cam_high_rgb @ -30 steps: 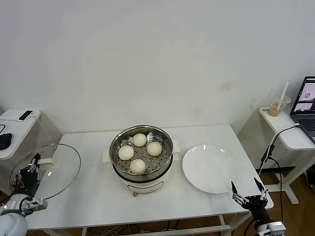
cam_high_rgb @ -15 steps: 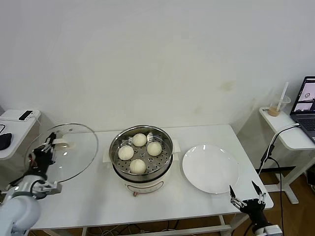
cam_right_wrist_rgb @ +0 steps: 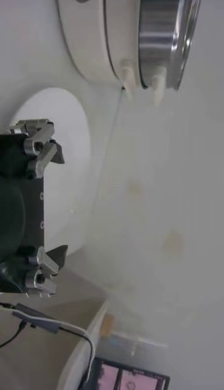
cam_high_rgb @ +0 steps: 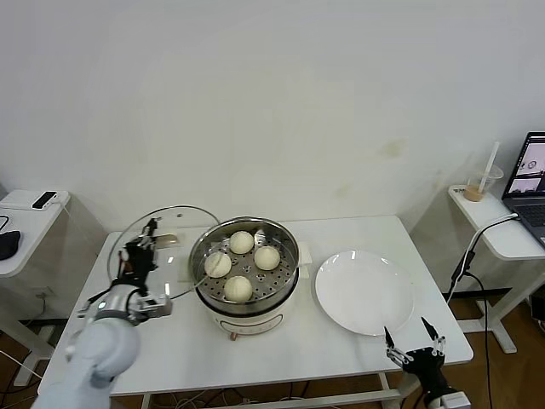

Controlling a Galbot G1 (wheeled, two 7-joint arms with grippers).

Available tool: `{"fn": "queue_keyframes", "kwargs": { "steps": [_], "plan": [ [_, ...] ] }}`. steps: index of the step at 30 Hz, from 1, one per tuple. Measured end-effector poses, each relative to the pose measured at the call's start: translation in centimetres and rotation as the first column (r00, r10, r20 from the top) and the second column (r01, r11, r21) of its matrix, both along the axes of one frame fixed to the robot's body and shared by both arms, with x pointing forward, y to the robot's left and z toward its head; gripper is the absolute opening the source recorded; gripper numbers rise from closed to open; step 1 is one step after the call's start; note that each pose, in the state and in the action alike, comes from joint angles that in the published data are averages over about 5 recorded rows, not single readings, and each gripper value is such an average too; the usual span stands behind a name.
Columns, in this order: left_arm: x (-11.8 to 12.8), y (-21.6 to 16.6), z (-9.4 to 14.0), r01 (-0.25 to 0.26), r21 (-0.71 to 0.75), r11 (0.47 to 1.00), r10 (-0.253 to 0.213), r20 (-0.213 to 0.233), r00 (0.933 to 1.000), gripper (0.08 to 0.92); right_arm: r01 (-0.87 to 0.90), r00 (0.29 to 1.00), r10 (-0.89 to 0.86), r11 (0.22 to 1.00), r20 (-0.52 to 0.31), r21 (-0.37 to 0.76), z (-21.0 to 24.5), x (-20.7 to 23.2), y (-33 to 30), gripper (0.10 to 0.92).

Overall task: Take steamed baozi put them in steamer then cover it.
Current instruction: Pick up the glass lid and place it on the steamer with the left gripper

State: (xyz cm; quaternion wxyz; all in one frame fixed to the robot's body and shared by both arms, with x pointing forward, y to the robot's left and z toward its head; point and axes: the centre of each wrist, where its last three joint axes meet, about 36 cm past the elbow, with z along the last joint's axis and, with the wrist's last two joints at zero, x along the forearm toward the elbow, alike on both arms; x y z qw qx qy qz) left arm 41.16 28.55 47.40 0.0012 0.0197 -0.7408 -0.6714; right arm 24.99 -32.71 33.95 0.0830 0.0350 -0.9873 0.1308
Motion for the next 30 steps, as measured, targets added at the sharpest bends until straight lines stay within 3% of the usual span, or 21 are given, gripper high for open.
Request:
{"fn": "queue_keyframes", "kwargs": {
  "steps": [14,30],
  "plan": [
    [2.3,-8.2,-0.6,0.032,0.009,0.999,-0.032,-0.036,0.9989,0.148,-0.017,1.0,0.017,1.0,-0.018,-0.012,-0.7,0.4,1.1,0.823],
    [3.8,-13.9,-1.5,0.055,0.008,0.998,-0.054,-0.056,0.9969,0.148,-0.026,0.999,0.025,1.0,-0.038,-0.012,-1.4,0.3,1.9,0.823]
  ]
}}
